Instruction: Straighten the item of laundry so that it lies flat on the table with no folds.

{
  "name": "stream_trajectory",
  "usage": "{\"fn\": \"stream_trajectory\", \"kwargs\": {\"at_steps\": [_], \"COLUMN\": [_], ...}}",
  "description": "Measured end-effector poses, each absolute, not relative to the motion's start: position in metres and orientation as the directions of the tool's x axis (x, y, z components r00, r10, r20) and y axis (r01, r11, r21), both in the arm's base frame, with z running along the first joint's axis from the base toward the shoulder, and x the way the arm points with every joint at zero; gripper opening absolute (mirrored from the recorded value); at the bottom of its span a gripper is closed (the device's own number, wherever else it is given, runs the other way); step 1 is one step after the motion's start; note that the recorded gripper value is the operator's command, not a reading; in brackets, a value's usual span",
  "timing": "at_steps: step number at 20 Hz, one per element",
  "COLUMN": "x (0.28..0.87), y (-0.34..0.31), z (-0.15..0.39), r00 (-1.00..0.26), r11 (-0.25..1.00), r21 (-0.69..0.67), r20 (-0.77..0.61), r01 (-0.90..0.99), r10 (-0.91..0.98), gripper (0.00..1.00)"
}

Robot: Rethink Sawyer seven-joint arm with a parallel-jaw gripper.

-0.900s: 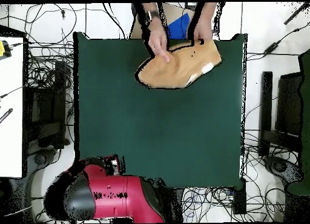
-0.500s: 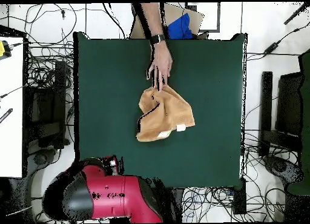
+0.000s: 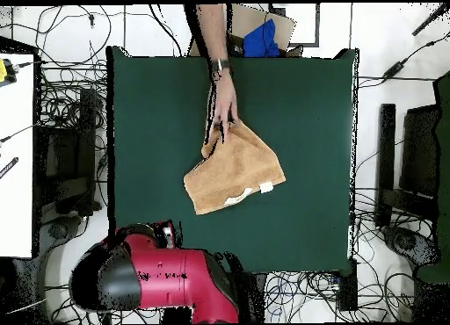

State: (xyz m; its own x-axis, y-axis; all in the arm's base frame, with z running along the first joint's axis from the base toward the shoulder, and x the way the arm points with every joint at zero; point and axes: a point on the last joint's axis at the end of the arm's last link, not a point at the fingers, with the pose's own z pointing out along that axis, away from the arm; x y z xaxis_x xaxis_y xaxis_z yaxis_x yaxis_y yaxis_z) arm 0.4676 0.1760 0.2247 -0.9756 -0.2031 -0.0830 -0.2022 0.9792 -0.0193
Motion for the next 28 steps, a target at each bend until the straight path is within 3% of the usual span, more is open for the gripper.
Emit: {"fn": "stream_trajectory", "kwargs": {"at_steps": [16, 28], "x": [0.484, 0.471], "y": [0.172, 0.171], "z": [0.243, 0.268], "r00": [-0.963, -0.978], "r11": [0.979, 0.98], "r21": [-0.043, -0.022], "r20": [-0.175, -0.065], "r01": [-0.198, -0.198], "r10": [-0.202, -0.199], "gripper": [1.0, 1.0]}}
